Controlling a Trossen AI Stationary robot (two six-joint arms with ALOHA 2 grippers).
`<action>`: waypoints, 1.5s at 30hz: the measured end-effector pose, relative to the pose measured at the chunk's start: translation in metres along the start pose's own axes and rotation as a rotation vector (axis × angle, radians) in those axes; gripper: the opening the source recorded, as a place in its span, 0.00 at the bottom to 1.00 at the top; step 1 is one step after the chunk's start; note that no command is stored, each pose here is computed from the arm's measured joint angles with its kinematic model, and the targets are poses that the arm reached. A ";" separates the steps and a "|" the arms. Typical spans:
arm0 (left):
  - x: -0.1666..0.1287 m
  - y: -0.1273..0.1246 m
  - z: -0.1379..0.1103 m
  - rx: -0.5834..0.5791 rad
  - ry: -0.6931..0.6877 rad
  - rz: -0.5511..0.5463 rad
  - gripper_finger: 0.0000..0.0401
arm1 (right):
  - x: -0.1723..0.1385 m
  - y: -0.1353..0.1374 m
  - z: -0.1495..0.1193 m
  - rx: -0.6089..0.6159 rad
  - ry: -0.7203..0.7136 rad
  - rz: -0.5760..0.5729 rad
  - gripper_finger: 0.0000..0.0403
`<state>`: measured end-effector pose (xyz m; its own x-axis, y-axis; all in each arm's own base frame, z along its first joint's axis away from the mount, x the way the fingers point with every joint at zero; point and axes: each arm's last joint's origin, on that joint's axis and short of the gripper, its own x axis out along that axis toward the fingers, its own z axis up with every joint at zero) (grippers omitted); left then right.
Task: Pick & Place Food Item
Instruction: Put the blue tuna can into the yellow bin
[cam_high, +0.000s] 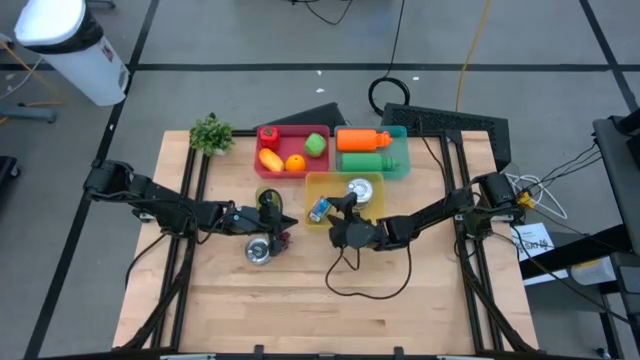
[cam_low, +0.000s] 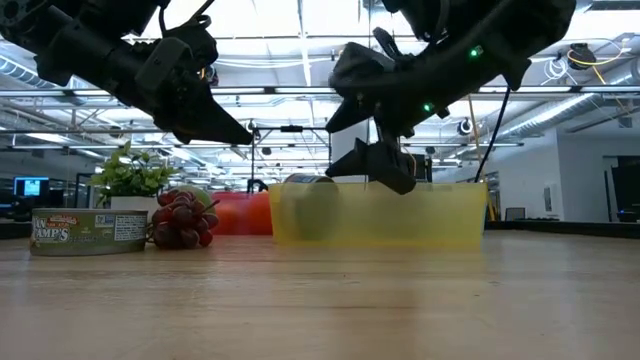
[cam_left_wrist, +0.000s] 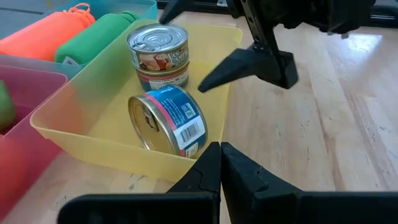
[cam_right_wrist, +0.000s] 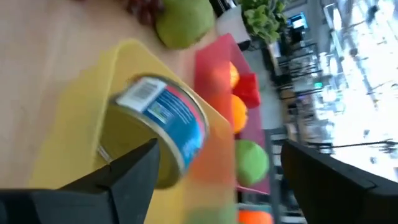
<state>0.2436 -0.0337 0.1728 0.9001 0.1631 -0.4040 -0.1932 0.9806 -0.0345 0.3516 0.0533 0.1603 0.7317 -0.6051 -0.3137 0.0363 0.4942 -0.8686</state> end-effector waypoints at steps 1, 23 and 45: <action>0.000 0.000 0.000 0.000 0.000 0.000 0.02 | 0.001 0.000 0.000 0.032 -0.009 0.011 0.77; 0.000 0.002 0.000 -0.002 0.003 0.005 0.02 | 0.044 -0.049 -0.002 0.173 -0.047 0.483 0.72; 0.000 0.001 -0.001 0.006 0.010 0.001 0.02 | 0.066 -0.066 -0.035 0.326 -0.029 0.684 0.71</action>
<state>0.2434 -0.0323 0.1720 0.8962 0.1627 -0.4128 -0.1914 0.9811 -0.0288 0.3737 -0.0411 0.1832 0.6811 -0.0826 -0.7276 -0.2364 0.9156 -0.3252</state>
